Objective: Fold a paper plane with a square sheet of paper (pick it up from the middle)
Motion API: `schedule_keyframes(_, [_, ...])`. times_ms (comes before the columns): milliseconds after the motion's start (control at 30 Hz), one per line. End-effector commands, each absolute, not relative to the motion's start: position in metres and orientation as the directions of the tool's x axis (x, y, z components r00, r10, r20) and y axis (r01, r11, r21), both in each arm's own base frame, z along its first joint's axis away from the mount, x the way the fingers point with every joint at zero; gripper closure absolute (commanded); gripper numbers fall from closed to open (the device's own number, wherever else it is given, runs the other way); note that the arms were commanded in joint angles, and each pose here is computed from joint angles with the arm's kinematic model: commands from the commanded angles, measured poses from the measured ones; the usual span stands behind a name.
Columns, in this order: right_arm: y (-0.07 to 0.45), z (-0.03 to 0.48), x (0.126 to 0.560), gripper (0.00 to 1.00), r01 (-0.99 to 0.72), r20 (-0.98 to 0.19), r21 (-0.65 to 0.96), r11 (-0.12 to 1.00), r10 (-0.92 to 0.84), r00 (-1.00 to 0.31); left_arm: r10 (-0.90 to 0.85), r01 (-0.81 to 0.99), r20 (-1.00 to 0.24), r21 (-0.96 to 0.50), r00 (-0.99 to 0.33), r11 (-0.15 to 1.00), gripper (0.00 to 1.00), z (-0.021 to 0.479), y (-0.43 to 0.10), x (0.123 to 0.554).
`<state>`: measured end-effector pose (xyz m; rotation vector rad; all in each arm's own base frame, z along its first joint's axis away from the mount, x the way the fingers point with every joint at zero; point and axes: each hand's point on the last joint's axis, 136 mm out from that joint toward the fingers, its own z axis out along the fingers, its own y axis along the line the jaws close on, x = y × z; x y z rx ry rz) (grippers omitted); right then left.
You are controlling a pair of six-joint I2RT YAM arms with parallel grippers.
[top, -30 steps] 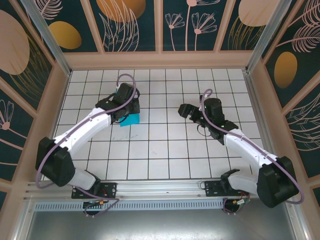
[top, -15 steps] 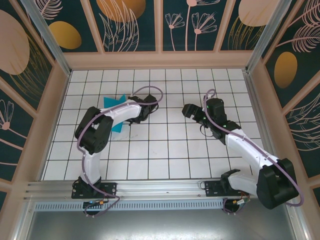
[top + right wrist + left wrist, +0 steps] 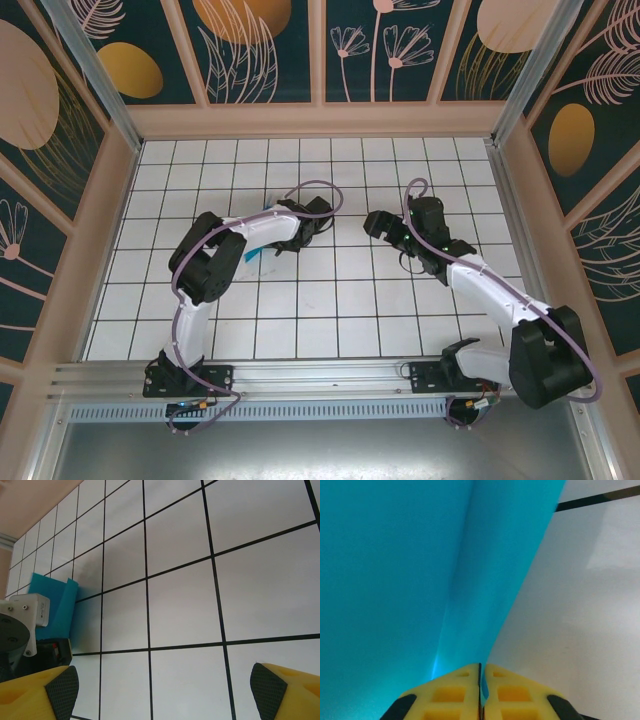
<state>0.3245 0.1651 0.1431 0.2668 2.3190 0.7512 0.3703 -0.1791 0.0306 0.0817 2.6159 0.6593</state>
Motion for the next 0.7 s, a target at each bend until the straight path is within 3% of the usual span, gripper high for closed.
schedule_keyframes(0, [0.161,0.149,0.332,0.09,-0.006,-0.556,0.571,0.821,0.382,-0.738,0.138,-0.025,-0.412,0.367,-0.901,0.930,0.83,0.032,-0.203,0.377])
schedule_keyframes(167, [0.161,0.146,0.333,0.09,0.005,-0.546,0.575,0.818,0.389,-0.742,0.090,0.111,-0.481,-0.015,-0.872,0.994,0.58,0.070,-0.268,0.378])
schedule_keyframes(367, [0.171,0.146,0.335,0.09,-0.008,-0.514,0.615,0.789,0.393,-0.763,-0.008,0.223,-0.578,-0.327,-0.816,0.918,0.30,0.141,-0.308,0.379])
schedule_keyframes(533, [0.182,0.141,0.333,0.09,-0.023,-0.486,0.644,0.764,0.385,-0.785,-0.153,0.177,-0.600,-0.455,-0.785,0.873,0.21,0.173,-0.282,0.385])
schedule_keyframes(667, [0.192,0.141,0.330,0.08,-0.063,-0.489,0.659,0.750,0.363,-0.793,-0.253,0.094,-0.559,-0.517,-0.789,0.851,0.21,0.156,-0.246,0.392])
